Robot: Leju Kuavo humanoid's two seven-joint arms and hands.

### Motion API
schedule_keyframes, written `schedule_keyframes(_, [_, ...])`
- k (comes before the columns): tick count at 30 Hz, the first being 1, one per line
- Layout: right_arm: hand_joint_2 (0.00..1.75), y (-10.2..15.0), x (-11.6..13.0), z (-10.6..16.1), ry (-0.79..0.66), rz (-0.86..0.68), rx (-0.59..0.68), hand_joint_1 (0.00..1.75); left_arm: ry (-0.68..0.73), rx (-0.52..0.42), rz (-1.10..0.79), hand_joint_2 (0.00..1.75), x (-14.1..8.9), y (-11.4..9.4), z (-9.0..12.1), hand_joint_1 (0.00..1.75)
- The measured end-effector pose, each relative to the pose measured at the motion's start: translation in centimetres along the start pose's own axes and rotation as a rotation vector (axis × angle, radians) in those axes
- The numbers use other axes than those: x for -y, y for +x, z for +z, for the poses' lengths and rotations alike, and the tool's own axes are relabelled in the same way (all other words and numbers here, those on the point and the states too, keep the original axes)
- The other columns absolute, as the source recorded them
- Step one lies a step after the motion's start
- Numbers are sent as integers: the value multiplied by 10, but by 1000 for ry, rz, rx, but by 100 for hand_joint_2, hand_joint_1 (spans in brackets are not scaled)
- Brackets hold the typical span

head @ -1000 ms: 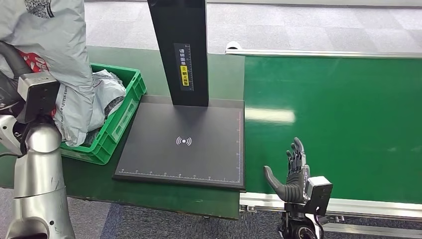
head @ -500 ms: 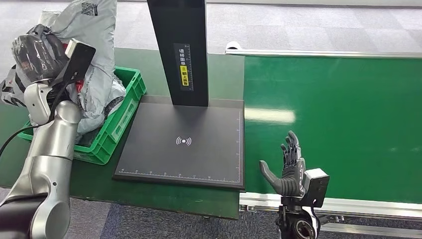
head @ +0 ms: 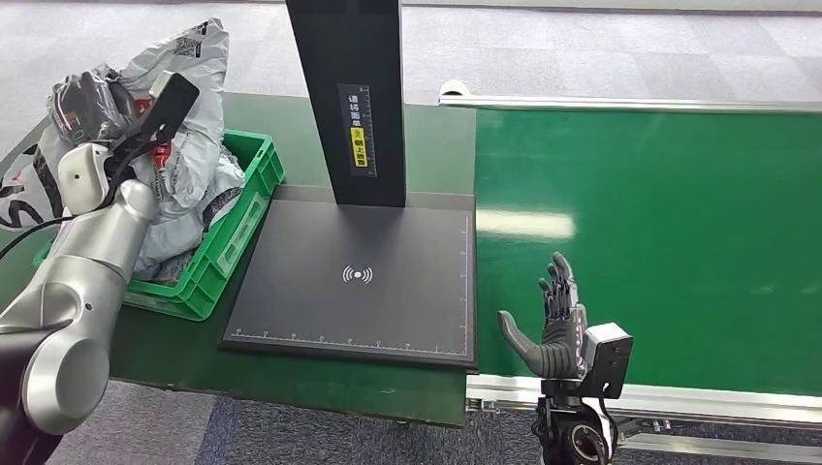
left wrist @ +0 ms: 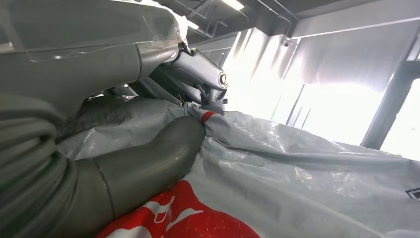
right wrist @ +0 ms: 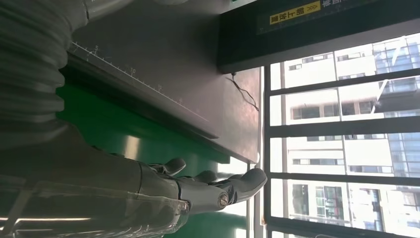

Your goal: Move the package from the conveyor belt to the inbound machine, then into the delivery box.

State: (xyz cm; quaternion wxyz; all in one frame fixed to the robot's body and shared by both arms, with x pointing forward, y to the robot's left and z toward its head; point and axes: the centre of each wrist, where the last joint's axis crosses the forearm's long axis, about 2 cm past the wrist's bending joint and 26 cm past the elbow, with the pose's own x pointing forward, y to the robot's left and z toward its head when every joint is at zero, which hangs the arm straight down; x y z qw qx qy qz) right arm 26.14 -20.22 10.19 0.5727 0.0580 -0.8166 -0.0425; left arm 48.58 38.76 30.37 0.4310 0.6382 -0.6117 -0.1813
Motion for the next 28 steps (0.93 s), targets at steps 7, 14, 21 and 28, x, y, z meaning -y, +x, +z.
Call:
schedule_keyframes(7, [175, -2, 2, 5, -3, 6, -13, 0, -64, -10, -77, 175, 1, -15, 0, 175])
schedule_keyframes(14, [175, -2, 3, 5, -1, 7, -15, 0, -131, -52, -149, 175, 8, -27, 6, 0])
schedule_keyframes(21, [175, -3, 5, 6, 2, 10, -18, 0, -122, -28, -89, 175, 12, -38, 14, 0])
schedule_keyframes(28, [175, -3, 5, 6, 2, 10, -19, 0, -120, -25, -86, 175, 12, -39, 14, 0])
